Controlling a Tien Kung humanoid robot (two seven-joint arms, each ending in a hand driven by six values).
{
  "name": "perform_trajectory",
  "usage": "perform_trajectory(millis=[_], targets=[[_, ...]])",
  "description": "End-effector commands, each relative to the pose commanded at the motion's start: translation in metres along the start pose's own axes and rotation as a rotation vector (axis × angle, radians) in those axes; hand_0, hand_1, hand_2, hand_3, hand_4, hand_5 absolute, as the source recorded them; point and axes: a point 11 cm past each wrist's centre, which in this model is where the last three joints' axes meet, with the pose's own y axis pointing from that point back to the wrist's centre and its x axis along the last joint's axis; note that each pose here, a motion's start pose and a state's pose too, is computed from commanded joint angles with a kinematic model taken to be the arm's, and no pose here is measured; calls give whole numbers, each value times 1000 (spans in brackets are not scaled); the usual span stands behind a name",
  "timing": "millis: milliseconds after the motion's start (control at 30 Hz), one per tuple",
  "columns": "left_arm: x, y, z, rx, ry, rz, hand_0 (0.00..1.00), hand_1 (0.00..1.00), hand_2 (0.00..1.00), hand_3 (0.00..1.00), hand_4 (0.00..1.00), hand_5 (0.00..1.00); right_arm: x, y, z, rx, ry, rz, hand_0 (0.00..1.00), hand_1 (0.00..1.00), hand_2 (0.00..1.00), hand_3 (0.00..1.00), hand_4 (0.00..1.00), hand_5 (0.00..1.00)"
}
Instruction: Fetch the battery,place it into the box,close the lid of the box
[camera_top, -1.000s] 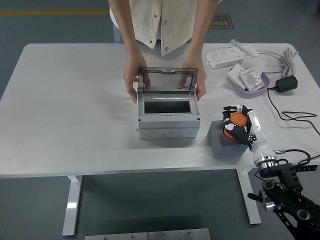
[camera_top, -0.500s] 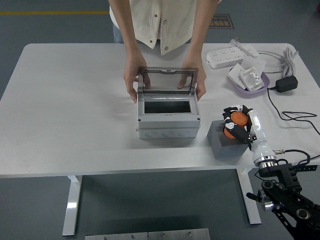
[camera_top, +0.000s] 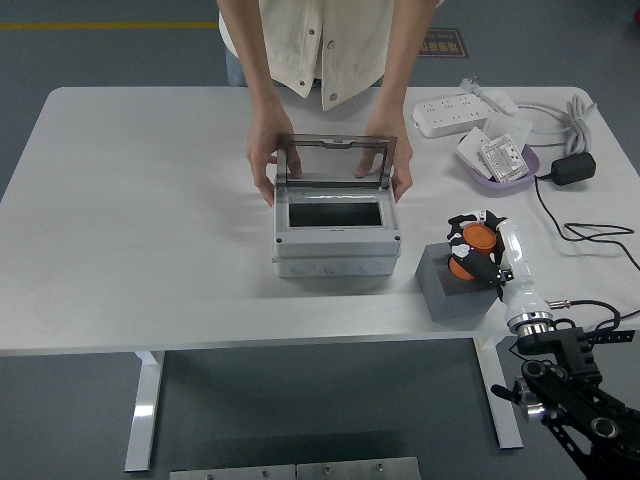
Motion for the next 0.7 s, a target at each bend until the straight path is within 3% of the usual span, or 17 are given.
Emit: perform_trajectory(millis=[400, 700], targets=[[2, 0, 0, -5, -2, 8, 640, 723, 669, 631, 682, 422, -2, -3, -3, 8, 17, -5, 229, 261, 260, 259, 2, 2], [4, 0, 3, -9, -1, 13, 640, 723, 669, 631, 682, 421, 2, -18, -23, 65, 49, 11, 218, 249, 252, 273, 2, 2]])
